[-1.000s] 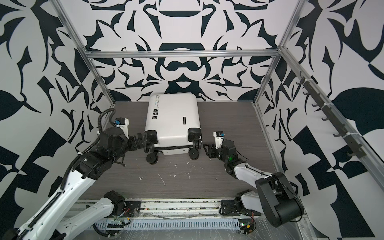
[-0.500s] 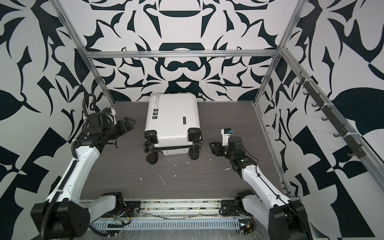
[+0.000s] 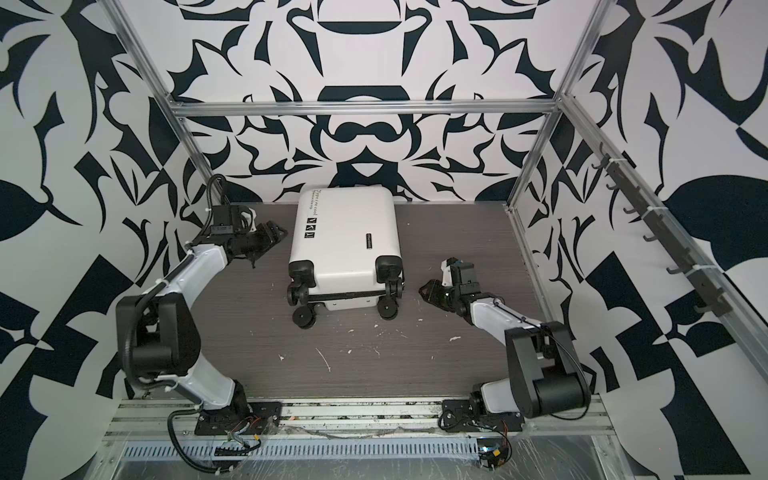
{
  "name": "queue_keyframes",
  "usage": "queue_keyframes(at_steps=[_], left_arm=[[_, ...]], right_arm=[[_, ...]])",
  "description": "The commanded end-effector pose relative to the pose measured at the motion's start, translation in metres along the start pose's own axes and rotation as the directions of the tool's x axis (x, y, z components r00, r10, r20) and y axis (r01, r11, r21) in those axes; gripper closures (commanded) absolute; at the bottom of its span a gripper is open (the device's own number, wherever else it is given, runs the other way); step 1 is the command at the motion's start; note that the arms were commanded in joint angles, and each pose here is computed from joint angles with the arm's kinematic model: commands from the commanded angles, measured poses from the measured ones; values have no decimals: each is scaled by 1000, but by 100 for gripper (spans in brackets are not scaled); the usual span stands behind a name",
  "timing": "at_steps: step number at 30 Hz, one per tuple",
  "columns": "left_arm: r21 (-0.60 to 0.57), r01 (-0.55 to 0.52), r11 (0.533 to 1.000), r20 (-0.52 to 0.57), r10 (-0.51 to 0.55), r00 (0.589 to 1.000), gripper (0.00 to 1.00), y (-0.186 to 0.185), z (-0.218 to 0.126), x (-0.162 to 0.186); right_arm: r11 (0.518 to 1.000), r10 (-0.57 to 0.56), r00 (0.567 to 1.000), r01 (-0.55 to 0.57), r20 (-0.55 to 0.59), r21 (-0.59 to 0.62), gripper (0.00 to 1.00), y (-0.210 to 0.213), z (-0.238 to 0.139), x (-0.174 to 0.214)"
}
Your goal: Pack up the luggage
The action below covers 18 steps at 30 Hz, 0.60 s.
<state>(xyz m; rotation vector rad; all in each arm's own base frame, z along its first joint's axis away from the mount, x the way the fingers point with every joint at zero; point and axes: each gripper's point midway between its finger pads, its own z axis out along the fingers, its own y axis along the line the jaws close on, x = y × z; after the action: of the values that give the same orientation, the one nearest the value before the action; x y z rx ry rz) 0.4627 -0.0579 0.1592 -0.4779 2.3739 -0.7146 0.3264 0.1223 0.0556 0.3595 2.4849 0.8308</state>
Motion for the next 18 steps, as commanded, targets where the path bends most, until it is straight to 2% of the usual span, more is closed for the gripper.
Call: queue_keyframes(at_steps=[1,8,18], left_arm=[[40,-12,999,-21,13,1000,23,-13,18,-8],[20,-76,997,-125,78,989,24,-26,65,2],[112,-155,981,-178,174,969,25,-51,86,2]], right_arm=[[992,-19,998,26,55,-121,56,40,4,-21],[990,-63,998,65,20,-129,57,59,26,-8],[963,-193,981,187,-11,-192,58,91,37,23]])
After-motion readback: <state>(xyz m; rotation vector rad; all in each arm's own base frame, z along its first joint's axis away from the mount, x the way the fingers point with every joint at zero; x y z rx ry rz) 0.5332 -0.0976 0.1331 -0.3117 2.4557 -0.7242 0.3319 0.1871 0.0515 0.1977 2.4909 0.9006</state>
